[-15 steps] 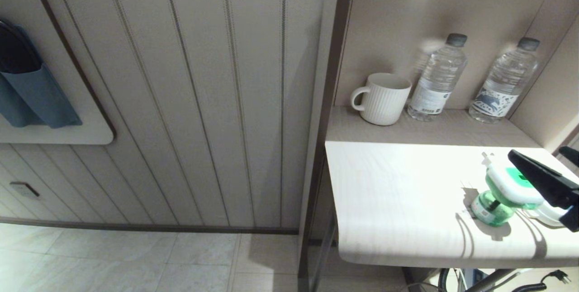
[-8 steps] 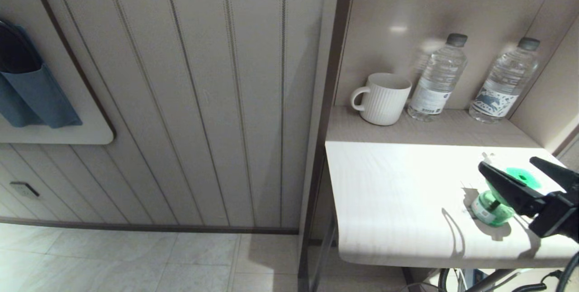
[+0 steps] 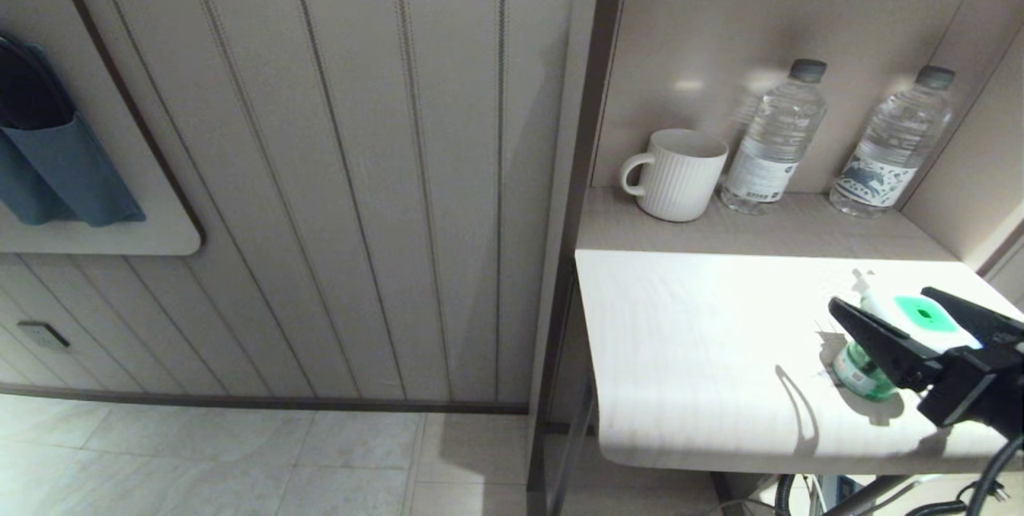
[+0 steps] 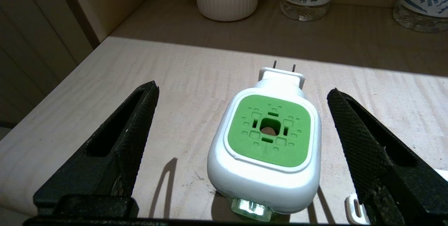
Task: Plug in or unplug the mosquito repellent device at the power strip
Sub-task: Pick up the mosquito repellent liquid
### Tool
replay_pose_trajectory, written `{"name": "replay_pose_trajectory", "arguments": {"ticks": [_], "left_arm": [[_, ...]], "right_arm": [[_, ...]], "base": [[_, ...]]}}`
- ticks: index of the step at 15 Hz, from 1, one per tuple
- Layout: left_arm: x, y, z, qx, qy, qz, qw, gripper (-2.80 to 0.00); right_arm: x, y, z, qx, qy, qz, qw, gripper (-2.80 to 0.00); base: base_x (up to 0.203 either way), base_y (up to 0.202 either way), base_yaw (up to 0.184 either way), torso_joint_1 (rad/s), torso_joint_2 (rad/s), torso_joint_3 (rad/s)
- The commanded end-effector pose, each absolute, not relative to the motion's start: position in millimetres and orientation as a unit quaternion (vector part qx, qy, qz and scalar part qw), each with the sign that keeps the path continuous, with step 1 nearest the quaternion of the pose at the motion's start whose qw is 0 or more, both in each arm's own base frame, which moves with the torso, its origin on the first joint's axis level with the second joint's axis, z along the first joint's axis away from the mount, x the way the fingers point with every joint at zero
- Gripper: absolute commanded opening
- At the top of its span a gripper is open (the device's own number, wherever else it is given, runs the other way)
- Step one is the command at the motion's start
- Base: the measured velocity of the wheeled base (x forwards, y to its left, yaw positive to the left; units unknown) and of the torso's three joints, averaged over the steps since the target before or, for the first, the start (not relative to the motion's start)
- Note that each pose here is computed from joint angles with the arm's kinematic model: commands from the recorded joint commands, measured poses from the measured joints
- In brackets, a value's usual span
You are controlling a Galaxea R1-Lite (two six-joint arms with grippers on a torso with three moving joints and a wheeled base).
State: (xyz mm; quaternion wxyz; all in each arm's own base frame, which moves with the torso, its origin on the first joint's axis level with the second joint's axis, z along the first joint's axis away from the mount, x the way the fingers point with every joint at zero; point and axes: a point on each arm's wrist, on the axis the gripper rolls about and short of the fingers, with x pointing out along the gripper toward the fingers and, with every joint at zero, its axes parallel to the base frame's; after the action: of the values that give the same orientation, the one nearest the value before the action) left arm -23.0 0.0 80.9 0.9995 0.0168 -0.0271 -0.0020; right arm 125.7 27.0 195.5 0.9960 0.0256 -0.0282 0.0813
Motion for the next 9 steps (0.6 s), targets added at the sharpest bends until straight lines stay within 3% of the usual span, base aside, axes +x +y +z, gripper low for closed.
{"name": "replay_pose_trajectory", "arguments": {"ticks": [1, 9], "left_arm": [[-22.9, 0.0, 81.0, 0.017, -0.027, -0.002, 0.999, -2.8], [-22.9, 0.0, 81.0, 0.017, -0.027, -0.002, 0.999, -2.8]], "right_arm": [[131.9, 28.4, 192.8, 0.025, -0.023, 0.082, 0.996, 0.0], [134.0, 28.9, 189.5, 0.022, -0.027, 0.082, 0.996, 0.0]], "base": [[0.0, 0.0, 0.0, 0.0, 0.0, 0.0], [0.0, 0.0, 0.0, 0.0, 0.0, 0.0]]}}
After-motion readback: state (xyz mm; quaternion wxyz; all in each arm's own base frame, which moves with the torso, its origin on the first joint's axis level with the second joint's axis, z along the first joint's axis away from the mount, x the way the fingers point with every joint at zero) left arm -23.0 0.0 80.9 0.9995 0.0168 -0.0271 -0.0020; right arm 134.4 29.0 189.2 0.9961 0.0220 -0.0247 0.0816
